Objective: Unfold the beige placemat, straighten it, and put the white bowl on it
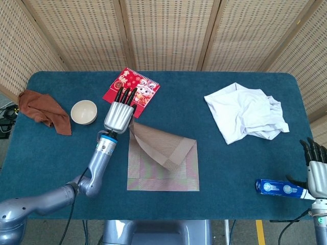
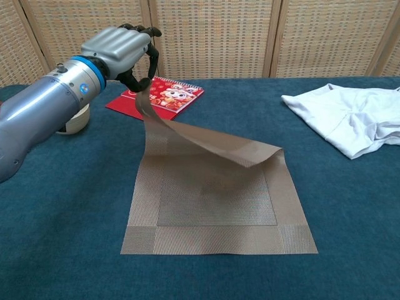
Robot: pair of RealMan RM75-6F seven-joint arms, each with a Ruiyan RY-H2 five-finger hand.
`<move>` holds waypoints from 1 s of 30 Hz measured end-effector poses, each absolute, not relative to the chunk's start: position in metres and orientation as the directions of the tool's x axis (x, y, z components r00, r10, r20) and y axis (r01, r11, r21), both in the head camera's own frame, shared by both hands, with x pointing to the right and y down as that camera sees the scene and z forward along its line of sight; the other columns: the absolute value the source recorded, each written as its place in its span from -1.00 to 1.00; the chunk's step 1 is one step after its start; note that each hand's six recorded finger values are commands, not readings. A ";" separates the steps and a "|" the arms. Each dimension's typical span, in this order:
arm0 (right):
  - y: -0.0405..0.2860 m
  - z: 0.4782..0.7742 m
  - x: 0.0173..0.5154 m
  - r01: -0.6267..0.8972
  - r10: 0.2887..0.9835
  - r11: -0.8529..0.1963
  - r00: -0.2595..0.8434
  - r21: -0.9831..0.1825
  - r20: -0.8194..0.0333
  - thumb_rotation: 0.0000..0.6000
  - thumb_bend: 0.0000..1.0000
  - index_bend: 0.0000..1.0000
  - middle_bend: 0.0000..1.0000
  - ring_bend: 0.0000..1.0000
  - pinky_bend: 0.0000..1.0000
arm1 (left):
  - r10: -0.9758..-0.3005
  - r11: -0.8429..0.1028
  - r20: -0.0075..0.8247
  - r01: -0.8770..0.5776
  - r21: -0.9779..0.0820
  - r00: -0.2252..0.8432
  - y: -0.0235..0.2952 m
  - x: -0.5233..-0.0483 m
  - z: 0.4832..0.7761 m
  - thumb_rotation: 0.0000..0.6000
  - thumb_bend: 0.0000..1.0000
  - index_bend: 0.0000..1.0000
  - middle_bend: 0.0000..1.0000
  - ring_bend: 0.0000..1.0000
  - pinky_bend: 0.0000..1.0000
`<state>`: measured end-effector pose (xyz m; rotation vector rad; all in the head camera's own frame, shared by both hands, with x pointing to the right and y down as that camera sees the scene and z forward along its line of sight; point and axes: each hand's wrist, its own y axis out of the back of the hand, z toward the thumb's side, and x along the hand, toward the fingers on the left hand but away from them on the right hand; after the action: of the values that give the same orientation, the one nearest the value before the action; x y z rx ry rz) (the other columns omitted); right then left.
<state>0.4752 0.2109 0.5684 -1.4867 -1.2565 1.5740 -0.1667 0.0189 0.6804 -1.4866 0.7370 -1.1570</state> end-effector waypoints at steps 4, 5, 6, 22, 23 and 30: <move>0.211 0.571 0.475 0.160 0.909 -0.358 -0.166 -0.920 -0.382 1.00 -0.58 -0.87 -1.00 -1.00 -1.00 | -0.911 -0.227 0.281 0.200 -0.953 0.303 0.006 -0.169 0.687 1.00 0.03 0.11 -1.00 -1.00 -1.00; 0.211 0.572 0.475 0.159 0.909 -0.359 -0.165 -0.920 -0.383 1.00 -0.58 -0.87 -1.00 -1.00 -1.00 | -0.913 -0.221 0.284 0.230 -0.948 0.292 0.003 -0.169 0.690 1.00 0.03 0.11 -1.00 -1.00 -1.00; 0.211 0.572 0.475 0.159 0.909 -0.359 -0.164 -0.919 -0.384 1.00 -0.58 -0.87 -1.00 -1.00 -1.00 | -0.915 -0.217 0.286 0.252 -0.943 0.285 0.001 -0.169 0.692 1.00 0.02 0.11 -1.00 -1.00 -1.00; 0.211 0.573 0.475 0.165 0.907 -0.361 -0.165 -0.918 -0.387 1.00 -0.58 -0.86 -1.00 -1.00 -1.00 | -0.949 -0.122 0.239 0.462 -0.878 0.204 -0.017 -0.165 0.701 1.00 0.02 0.12 -1.00 -1.00 -1.00; 0.211 0.573 0.475 0.166 0.907 -0.361 -0.165 -0.918 -0.386 1.00 -0.58 -0.86 -1.00 -1.00 -1.00 | -0.950 -0.123 0.239 0.465 -0.877 0.201 -0.018 -0.164 0.701 1.00 0.02 0.12 -1.00 -1.00 -1.00; 0.210 0.572 0.476 0.169 0.908 -0.357 -0.167 -0.919 -0.383 1.00 -0.58 -0.86 -1.00 -1.00 -1.00 | -0.950 -0.153 0.259 0.468 -0.870 0.172 -0.023 -0.160 0.707 1.00 -0.16 -0.15 -1.00 -1.00 -1.00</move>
<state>0.4763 0.2100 0.5715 -1.4964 -1.2563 1.5802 -0.1596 -0.0230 0.7072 -1.1034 0.5870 -1.3715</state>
